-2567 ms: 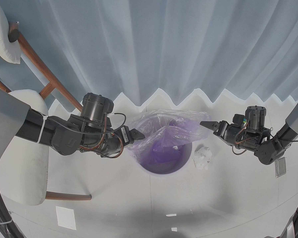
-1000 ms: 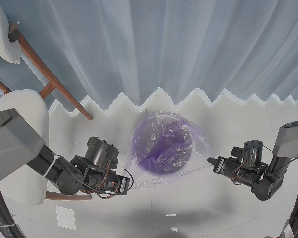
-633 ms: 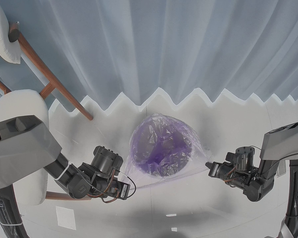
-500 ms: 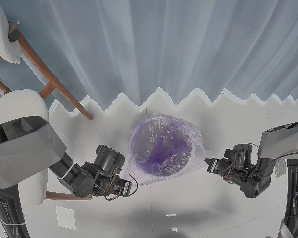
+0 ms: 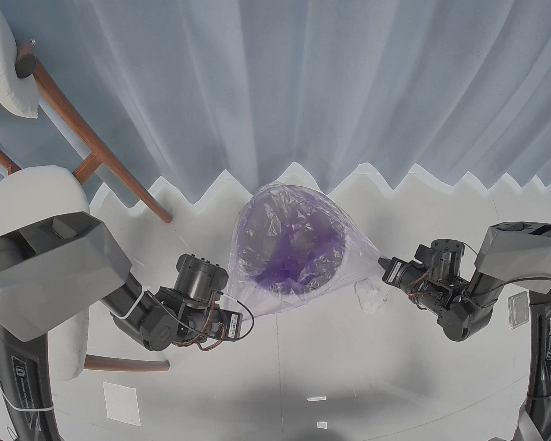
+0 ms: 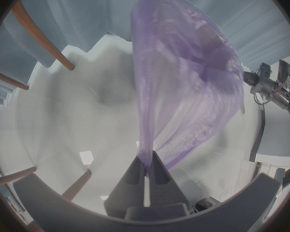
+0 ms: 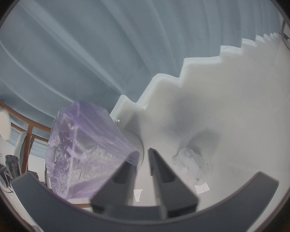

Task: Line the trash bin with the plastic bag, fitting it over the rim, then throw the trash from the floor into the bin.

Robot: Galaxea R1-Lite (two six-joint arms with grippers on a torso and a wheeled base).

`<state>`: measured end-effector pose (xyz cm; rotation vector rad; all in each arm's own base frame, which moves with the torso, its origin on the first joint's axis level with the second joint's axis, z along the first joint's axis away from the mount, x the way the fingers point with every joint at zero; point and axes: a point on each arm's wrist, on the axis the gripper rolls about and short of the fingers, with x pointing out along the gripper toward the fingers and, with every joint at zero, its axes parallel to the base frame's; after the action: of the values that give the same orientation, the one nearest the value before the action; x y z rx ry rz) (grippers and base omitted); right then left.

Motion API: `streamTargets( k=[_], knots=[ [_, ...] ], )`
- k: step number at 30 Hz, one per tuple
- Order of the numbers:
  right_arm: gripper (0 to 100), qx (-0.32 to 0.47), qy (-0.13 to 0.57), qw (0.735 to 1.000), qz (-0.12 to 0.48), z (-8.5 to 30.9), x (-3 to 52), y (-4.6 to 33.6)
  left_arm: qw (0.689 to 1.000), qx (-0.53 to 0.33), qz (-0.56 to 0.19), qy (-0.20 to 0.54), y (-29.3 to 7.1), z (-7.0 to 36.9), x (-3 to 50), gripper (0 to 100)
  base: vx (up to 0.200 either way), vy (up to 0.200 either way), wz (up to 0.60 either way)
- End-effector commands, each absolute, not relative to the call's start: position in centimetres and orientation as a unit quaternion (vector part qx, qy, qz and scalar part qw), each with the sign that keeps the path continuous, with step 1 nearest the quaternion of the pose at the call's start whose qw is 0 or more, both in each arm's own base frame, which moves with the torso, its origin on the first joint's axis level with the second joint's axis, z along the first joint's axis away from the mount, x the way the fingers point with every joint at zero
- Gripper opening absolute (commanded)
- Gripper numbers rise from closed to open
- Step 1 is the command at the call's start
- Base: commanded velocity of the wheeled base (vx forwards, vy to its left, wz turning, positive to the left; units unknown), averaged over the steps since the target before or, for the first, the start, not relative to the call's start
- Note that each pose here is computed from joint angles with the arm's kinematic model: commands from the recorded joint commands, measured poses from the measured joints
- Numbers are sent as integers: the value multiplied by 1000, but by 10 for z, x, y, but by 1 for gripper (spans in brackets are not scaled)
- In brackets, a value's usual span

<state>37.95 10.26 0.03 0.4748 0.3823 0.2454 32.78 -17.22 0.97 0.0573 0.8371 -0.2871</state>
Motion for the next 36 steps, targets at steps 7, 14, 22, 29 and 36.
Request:
streamTargets(
  k=[7, 14, 22, 29, 36],
  knots=[
    [100, 244, 205, 938, 134, 22, 336, 91, 915, 7, -135, 380, -170, 20, 333, 100, 0, 0, 0],
    [100, 230, 116, 946, 198, 62, 350, 96, 943, -49, -134, 302, -172, 36, 340, 100, 0, 0, 0],
    [100, 152, 75, 949, 266, 76, 375, 106, 944, -52, -132, 298, -164, 46, 329, 100, 0, 0, 0],
    [100, 44, 36, 943, 328, 58, 408, 123, 946, -53, -133, 291, -162, 54, 325, 100, 0, 0, 0],
    [100, 8, 24, 933, 359, 54, 413, 138, 946, -54, -133, 291, -160, 57, 320, 100, 0, 0, 0]
  ],
)
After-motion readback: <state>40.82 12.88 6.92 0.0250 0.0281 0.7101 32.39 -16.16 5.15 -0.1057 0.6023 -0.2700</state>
